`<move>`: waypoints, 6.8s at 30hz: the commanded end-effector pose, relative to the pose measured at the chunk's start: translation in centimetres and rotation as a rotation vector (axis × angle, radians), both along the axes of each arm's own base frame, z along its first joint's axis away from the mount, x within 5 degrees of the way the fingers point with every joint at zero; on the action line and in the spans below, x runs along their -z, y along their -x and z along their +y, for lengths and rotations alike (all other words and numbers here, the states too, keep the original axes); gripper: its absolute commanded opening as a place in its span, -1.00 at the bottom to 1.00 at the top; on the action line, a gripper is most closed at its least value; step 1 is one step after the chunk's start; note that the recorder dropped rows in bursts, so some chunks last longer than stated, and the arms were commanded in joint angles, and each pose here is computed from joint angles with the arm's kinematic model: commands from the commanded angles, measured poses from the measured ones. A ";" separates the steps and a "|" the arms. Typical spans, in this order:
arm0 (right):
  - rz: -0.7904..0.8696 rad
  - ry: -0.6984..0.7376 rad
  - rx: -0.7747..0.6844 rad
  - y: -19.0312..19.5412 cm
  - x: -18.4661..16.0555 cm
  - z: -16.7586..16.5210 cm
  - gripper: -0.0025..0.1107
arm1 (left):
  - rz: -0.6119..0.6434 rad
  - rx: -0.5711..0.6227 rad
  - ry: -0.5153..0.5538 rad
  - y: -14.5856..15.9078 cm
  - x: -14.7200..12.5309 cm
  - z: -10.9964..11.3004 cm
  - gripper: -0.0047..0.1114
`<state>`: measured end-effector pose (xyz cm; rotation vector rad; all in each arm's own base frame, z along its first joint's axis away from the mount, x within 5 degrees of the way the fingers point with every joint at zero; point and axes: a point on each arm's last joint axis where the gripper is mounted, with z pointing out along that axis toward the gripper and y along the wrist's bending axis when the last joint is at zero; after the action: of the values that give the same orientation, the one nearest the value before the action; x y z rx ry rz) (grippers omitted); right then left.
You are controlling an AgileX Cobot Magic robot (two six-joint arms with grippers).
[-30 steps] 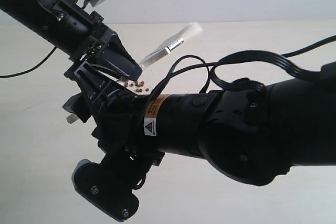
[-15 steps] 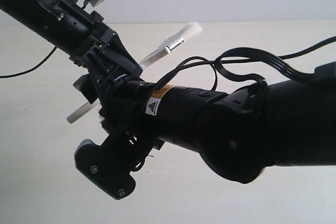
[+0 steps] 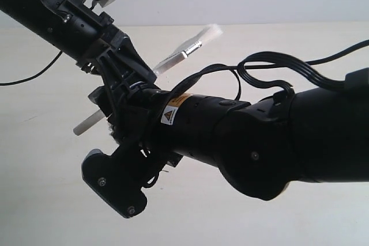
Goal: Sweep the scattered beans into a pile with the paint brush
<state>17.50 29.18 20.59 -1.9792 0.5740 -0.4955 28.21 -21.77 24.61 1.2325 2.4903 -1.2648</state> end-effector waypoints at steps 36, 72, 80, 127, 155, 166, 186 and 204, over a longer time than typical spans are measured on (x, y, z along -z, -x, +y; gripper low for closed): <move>-0.066 0.040 -0.077 0.4 -0.2 0.4 -0.96 | 0.014 -0.012 0.043 0.1 -0.5 -0.4 -0.92; -0.075 0.077 -0.118 0.6 0.0 0.5 -0.28 | 0.013 -0.011 0.041 0.1 -0.4 -0.3 -0.92; -0.081 0.064 -0.108 0.5 -0.1 0.5 -0.28 | 0.013 -0.011 0.041 0.1 -0.4 -0.3 -0.92; -0.067 0.041 -0.077 0.2 0.3 0.7 -0.28 | -0.032 0.033 -0.002 0.1 0.0 0.0 -0.92; -0.089 0.038 -0.060 -0.2 1.1 1.0 -0.92 | -0.029 0.029 0.007 0.1 -0.1 -0.1 -0.92; -0.094 0.039 -0.062 -0.2 1.1 1.0 -0.96 | -0.026 0.026 0.012 0.1 -0.2 -0.1 -0.92; -0.095 0.040 -0.063 -0.2 1.1 1.0 -0.96 | -0.026 0.028 0.006 0.2 -0.1 -0.1 0.15; 0.135 -0.652 0.550 -2.2 -3.7 -2.6 -0.96 | -0.140 -0.301 0.080 -4.3 -4.7 9.5 0.14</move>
<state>19.63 27.95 21.99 -1.4906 1.1029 -0.4845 32.82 -12.96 28.47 0.9005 2.4112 -1.1314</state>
